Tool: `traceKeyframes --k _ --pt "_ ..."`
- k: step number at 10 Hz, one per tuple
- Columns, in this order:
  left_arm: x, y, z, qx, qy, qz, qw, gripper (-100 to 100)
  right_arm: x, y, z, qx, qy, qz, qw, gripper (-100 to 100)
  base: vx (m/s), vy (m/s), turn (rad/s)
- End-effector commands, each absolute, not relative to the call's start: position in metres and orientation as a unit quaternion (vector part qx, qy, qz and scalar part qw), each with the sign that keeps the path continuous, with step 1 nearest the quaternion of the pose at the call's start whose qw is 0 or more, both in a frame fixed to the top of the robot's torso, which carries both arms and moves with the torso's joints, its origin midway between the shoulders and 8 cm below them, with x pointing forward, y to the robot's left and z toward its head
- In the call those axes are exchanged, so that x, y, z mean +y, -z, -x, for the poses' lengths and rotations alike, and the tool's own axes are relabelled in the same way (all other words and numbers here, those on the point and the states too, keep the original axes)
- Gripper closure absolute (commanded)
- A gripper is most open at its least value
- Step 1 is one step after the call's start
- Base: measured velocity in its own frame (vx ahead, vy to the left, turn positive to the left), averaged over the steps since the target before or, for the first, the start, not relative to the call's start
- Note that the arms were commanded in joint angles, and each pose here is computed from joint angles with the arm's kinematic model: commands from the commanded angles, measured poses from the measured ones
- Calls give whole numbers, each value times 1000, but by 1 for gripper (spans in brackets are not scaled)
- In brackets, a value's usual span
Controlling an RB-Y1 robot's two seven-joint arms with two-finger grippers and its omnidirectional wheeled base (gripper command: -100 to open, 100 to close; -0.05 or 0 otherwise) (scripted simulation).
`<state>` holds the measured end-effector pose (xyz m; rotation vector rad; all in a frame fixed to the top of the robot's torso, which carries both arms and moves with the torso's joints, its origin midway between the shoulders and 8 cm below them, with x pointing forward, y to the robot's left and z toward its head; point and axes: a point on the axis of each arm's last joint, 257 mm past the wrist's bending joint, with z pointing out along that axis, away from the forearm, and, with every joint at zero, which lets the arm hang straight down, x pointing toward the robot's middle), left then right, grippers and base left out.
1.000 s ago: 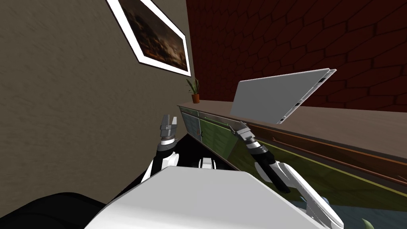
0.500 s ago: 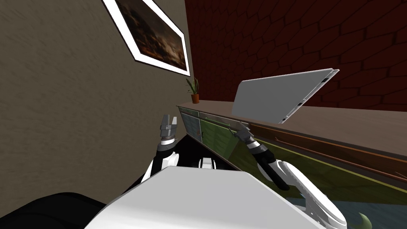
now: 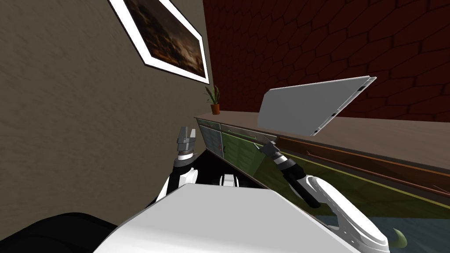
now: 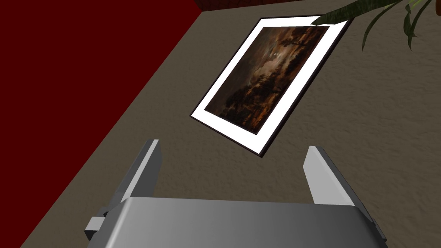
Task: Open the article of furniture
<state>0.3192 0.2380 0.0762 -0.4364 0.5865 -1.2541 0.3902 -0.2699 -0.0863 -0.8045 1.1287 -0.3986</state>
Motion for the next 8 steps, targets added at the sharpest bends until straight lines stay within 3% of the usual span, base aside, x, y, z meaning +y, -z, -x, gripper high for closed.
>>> traceKeyframes --k 1,8 --pt "238 -76 -319 268 573 200 748 0 -277 99 -394 501 235 421 719 -100 21 57 -69" --pt "238 -76 -319 268 573 200 748 0 -293 116 -401 462 318 506 656 -100 16 53 -50"
